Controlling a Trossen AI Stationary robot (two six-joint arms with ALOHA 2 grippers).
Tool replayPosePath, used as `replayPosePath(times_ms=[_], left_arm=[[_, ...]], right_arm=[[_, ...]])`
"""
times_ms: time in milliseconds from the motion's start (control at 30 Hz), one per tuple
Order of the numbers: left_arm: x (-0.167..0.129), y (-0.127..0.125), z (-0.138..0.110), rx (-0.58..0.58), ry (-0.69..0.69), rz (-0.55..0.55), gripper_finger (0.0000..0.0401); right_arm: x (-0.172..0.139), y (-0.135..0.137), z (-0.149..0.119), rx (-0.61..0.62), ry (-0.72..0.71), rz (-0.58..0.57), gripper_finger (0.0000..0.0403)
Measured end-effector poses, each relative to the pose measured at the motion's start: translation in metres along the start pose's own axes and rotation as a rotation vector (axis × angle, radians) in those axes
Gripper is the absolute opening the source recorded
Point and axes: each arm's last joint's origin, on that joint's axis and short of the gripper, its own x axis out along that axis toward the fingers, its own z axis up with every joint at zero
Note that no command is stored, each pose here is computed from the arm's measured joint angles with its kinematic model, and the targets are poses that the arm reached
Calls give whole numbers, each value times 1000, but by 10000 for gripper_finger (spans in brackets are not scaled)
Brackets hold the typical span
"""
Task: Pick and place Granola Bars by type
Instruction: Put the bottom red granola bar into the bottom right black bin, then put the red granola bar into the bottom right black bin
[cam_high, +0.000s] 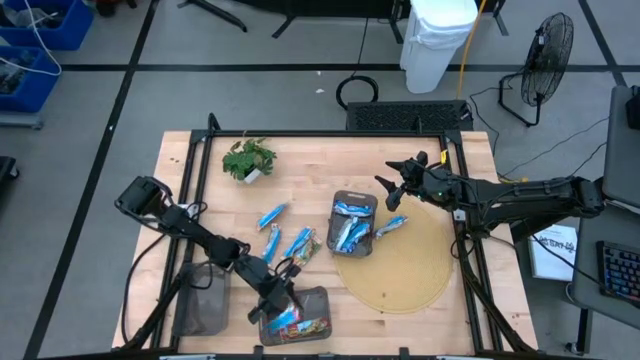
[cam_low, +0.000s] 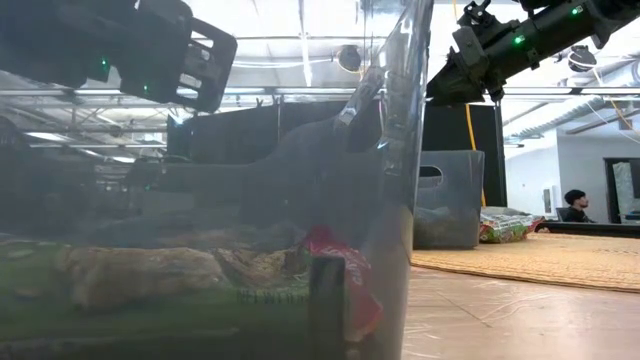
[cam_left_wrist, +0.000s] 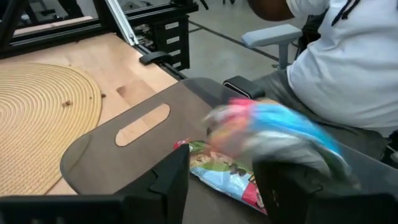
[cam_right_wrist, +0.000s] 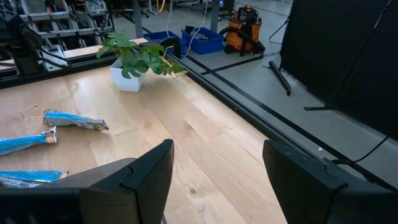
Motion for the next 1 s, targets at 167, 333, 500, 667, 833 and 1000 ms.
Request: replayPosePath(times_ms=[167,333,500,667,833,1000], left_arm=[[0,0,0,1,1,1,197],[0,0,0,46,1,3,204],[-6,2,11,128,-30,61,197],[-28,9,34,170,-53,200,194],[-61,16,59,163,-64,339,193],[-97,20,76,160,-64,478,193]], right_arm=[[0,0,0,0,0,0,238],[0,0,0,0,0,0,238],[0,0,0,0,0,1,238],[0,0,0,0,1,3,238],[0,0,0,-1,5,2,238],[0,1,-1,46,12,44,238]])
